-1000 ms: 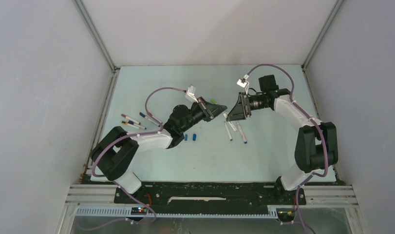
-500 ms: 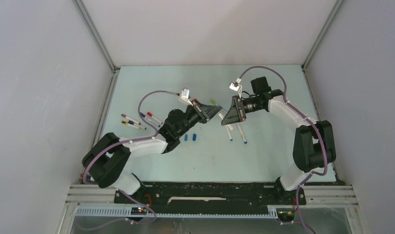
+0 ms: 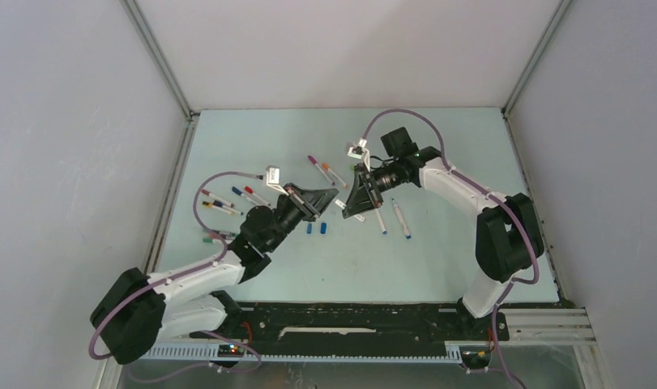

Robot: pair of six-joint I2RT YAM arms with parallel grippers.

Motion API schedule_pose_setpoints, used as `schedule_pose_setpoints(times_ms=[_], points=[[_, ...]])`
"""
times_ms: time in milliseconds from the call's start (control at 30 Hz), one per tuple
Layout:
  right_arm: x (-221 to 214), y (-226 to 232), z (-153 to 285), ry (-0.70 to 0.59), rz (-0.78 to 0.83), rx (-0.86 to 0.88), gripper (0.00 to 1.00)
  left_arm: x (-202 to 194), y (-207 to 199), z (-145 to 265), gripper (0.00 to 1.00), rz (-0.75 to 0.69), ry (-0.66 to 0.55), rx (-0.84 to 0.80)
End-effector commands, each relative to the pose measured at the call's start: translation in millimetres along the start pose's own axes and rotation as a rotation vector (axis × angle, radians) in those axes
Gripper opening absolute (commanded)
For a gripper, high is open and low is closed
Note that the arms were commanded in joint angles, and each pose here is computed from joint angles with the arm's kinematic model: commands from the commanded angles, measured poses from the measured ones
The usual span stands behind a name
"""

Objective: Open the pen caps
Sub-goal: Open the pen cap from the pen, then place the pen at the center of the board, then place the pen cap at the center of the board.

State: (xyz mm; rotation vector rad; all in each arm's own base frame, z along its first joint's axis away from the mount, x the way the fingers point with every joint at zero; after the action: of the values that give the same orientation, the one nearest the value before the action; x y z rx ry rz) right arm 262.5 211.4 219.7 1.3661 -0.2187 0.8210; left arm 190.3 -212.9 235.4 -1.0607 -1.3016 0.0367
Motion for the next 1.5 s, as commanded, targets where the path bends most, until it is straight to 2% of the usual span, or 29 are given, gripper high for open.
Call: schedule_pose_setpoints(times_ms=[0, 367, 467, 533, 767, 900, 1067, 1267, 1333, 1467], points=[[-24.9, -3.8, 1.3, 0.081, -0.132, -0.071, 0.00, 62.4, 34.3, 10.2, 0.00, -0.041, -0.412, 0.285], [-29.2, -8.1, -12.5, 0.151, -0.130, -0.085, 0.00, 66.3, 50.0, 35.8, 0.00, -0.014, -0.456, 0.309], [-29.3, -10.7, -12.6, 0.163, -0.120, -0.111, 0.00, 66.5, 49.3, 38.5, 0.00, -0.045, -0.426, 0.294], [-28.8, -13.0, -9.8, 0.173, -0.106, -0.157, 0.00, 62.7, 50.5, 38.3, 0.00, -0.075, -0.359, 0.293], [-22.1, -21.6, 23.0, 0.137, -0.074, -0.375, 0.00, 27.8, 64.8, 39.8, 0.00, -0.145, 0.047, 0.369], [-20.8, -33.1, 50.5, 0.098, -0.090, -0.583, 0.00, 10.4, 71.7, 38.4, 0.00, -0.140, 0.238, 0.395], [-23.5, -44.3, 91.6, -0.051, -0.170, -0.821, 0.00, -2.9, 70.7, 31.8, 0.00, -0.144, 0.335, 0.401], [-30.0, -58.6, 124.1, -0.232, -0.362, -0.973, 0.00, -17.6, 50.9, 17.4, 0.00, -0.274, 0.460, 0.455], [-34.1, -65.0, 126.8, -0.251, -0.423, -1.005, 0.00, -25.9, 46.4, 13.1, 0.00, -0.316, 0.503, 0.480], [-44.1, -77.9, 127.5, -0.202, -0.464, -1.055, 0.00, -45.0, 41.4, 5.9, 0.00, -0.389, 0.599, 0.523]])
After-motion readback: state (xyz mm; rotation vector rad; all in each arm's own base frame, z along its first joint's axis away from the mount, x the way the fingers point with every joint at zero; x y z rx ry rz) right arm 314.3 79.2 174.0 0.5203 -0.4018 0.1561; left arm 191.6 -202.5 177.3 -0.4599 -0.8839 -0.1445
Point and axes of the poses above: each gripper's point midway between its finger pads, its own z axis back along the fingers, its own y axis along the line the jaws close on, x = y × z, the point moved 10 cm from there along z, back along the fingers, and after that the axes turned 15 degrees about -z, right-handed, at the moved point
